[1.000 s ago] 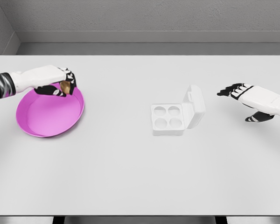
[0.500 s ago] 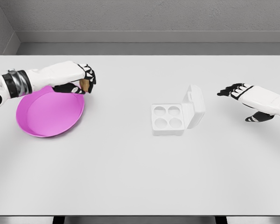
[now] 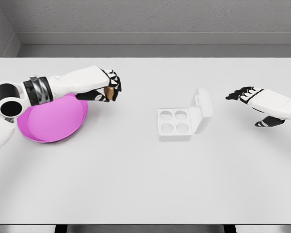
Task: Pack egg into the box and close the box lid
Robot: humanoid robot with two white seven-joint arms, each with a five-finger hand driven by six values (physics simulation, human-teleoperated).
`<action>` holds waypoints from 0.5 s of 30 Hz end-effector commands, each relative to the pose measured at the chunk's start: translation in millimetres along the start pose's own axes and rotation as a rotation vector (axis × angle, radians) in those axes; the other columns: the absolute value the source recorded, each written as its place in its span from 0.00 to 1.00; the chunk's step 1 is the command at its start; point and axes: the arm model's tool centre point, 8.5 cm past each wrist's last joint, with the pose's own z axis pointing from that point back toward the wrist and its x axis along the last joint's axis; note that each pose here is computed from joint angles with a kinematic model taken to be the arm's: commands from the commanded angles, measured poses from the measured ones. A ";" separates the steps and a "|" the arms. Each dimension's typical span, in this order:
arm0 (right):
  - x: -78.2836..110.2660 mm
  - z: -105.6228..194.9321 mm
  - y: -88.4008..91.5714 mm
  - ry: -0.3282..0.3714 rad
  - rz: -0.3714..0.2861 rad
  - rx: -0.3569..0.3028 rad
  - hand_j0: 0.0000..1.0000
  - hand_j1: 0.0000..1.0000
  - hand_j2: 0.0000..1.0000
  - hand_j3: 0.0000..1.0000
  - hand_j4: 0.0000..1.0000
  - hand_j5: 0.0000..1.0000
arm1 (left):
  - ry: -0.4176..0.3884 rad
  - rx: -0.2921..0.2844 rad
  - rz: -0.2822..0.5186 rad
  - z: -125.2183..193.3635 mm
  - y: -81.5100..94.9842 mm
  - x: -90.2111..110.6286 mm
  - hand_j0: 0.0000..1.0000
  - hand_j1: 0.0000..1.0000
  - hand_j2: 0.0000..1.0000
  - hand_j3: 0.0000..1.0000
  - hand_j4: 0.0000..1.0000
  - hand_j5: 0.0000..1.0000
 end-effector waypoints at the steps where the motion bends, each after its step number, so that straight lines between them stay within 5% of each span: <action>1: -0.2 0.4 -0.9 0.001 -0.004 -0.004 1.00 1.00 1.00 1.00 1.00 1.00 | -0.020 0.018 0.009 -6.4 2.0 5.5 0.29 0.29 0.29 0.29 0.29 0.29; 15: -0.4 1.0 -0.4 0.001 -0.004 -0.002 1.00 1.00 1.00 1.00 1.00 1.00 | -0.120 0.069 0.045 -46.9 -3.8 37.8 0.29 0.29 0.29 0.29 0.29 0.29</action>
